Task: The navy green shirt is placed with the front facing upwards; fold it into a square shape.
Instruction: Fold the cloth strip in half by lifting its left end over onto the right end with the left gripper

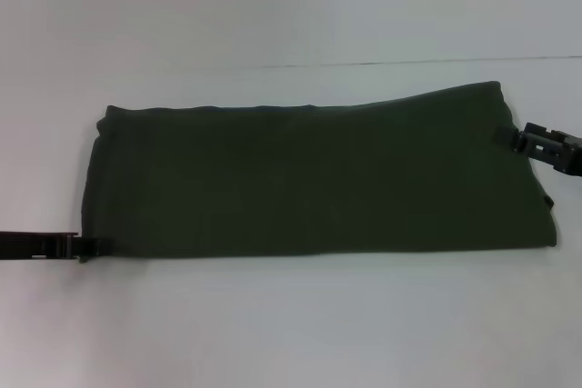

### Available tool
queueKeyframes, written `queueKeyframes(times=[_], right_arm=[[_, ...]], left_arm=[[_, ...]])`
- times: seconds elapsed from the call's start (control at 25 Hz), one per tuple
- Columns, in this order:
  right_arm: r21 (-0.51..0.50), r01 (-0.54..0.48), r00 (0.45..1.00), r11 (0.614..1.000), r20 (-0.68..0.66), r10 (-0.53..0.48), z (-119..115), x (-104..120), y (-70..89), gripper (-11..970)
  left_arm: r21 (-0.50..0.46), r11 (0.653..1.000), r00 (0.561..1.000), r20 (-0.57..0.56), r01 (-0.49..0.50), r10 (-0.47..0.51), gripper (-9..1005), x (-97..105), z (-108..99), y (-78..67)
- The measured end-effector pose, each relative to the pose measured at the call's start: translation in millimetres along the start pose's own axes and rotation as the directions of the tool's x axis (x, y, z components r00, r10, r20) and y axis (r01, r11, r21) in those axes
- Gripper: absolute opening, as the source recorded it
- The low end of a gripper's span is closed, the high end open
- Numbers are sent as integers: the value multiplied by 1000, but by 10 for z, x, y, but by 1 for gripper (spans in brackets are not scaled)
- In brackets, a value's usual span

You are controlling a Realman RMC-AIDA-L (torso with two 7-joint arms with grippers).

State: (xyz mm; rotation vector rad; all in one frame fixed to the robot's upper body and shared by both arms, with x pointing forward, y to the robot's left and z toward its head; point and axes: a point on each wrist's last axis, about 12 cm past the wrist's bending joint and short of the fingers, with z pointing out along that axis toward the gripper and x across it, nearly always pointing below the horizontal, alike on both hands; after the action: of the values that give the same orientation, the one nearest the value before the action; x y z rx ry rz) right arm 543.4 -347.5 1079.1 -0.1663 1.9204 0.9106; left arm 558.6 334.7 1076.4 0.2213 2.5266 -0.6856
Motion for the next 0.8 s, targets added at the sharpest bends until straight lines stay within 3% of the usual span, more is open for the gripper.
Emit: queueKeyframes(times=[0.08,0.28,0.6,0.8], right_arm=[[0,0,1000,1000,0,0,-1,1,0,906],[1,-1,1000,1000,0,1,-2,1,-1,906],[6,-28,999,1000,-21,28,-49,-24,-21,904],[79,-68,990,995,-120,77,-220,-100,-119,903]], left_arm=[[-1,1000,1000,2,-3,3,418,-13,1,-2],[-1,1000,1000,3,-4,4,212,-20,1,-4],[7,1000,1000,0,-18,18,126,-37,1,-22],[10,999,999,-9,-31,31,93,-53,11,-44]])
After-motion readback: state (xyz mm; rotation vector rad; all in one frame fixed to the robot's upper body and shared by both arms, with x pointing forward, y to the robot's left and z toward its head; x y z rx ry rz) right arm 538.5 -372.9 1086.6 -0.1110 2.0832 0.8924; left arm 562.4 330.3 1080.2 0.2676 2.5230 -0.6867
